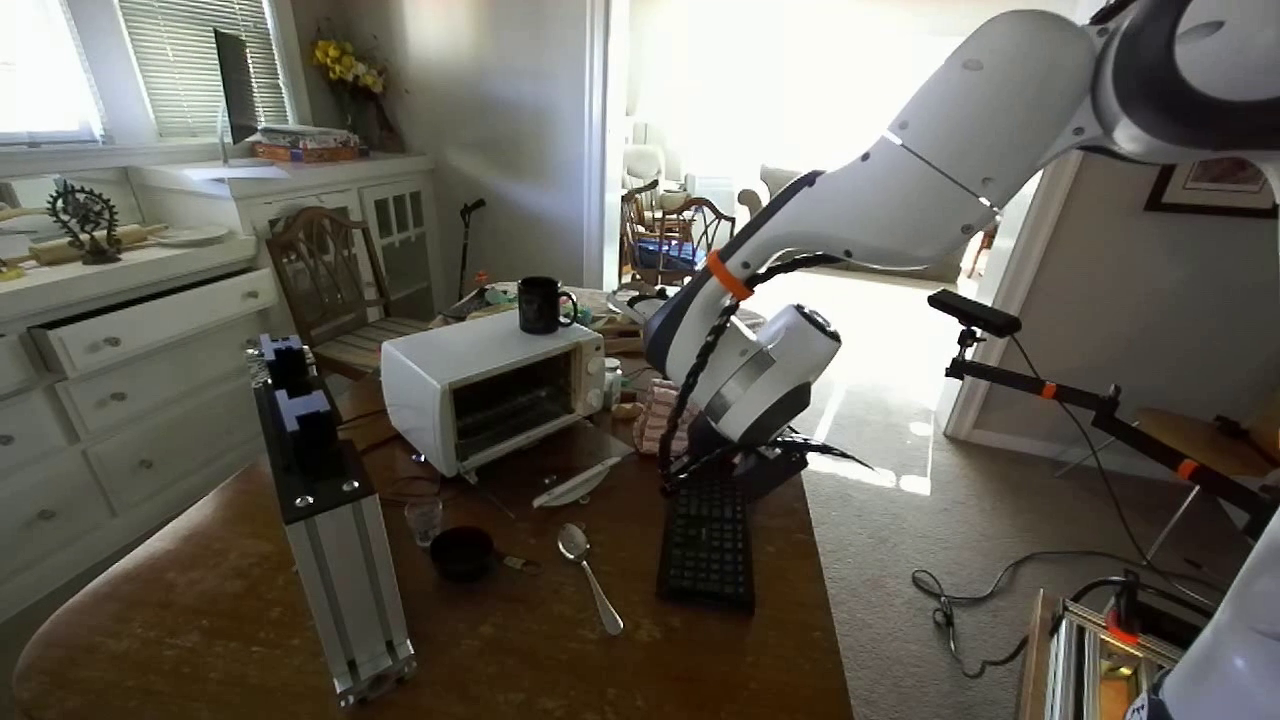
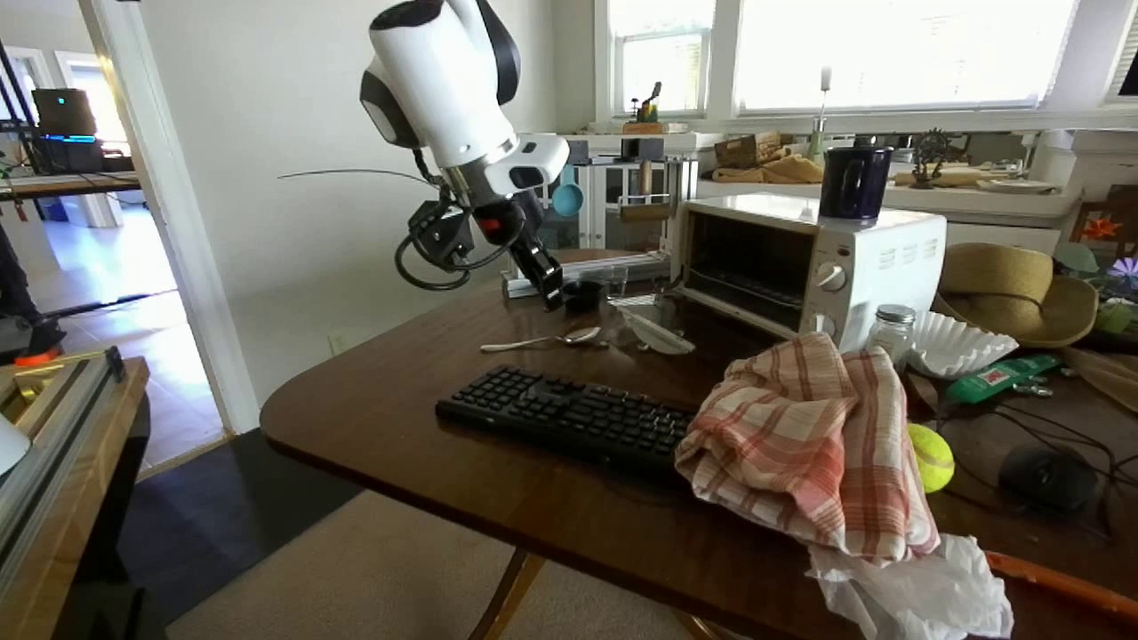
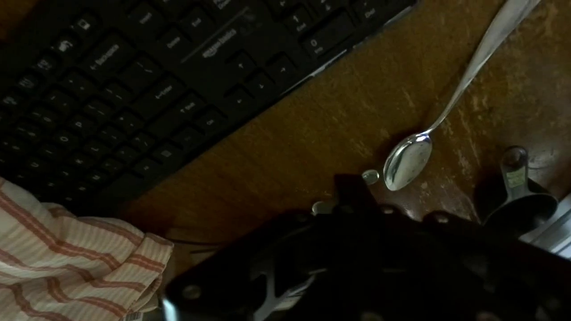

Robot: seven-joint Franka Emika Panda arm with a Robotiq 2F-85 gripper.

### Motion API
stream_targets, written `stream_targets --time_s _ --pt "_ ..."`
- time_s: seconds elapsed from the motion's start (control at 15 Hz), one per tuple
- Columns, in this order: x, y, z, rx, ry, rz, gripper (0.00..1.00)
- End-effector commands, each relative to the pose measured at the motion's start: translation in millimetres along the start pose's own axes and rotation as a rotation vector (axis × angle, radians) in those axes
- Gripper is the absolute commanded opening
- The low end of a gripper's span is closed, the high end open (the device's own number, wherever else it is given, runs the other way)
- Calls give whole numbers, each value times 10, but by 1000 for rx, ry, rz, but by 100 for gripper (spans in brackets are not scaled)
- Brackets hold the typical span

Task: Close the oven

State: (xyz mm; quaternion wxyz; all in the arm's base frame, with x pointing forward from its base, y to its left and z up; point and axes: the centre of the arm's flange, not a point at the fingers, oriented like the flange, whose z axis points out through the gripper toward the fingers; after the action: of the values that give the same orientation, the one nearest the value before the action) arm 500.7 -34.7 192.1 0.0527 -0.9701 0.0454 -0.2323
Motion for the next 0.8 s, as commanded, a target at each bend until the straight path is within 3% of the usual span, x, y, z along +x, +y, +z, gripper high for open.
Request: stream_targets --time_s 0.0,0.53,0.6,0.73 --pt "93 -71 484 -37 2 -42 0" --pt "318 -87 1074 -58 36 -102 0" --pt "335 -93 771 -26 21 -72 1" --pt "360 -84 893 -30 23 -77 1"
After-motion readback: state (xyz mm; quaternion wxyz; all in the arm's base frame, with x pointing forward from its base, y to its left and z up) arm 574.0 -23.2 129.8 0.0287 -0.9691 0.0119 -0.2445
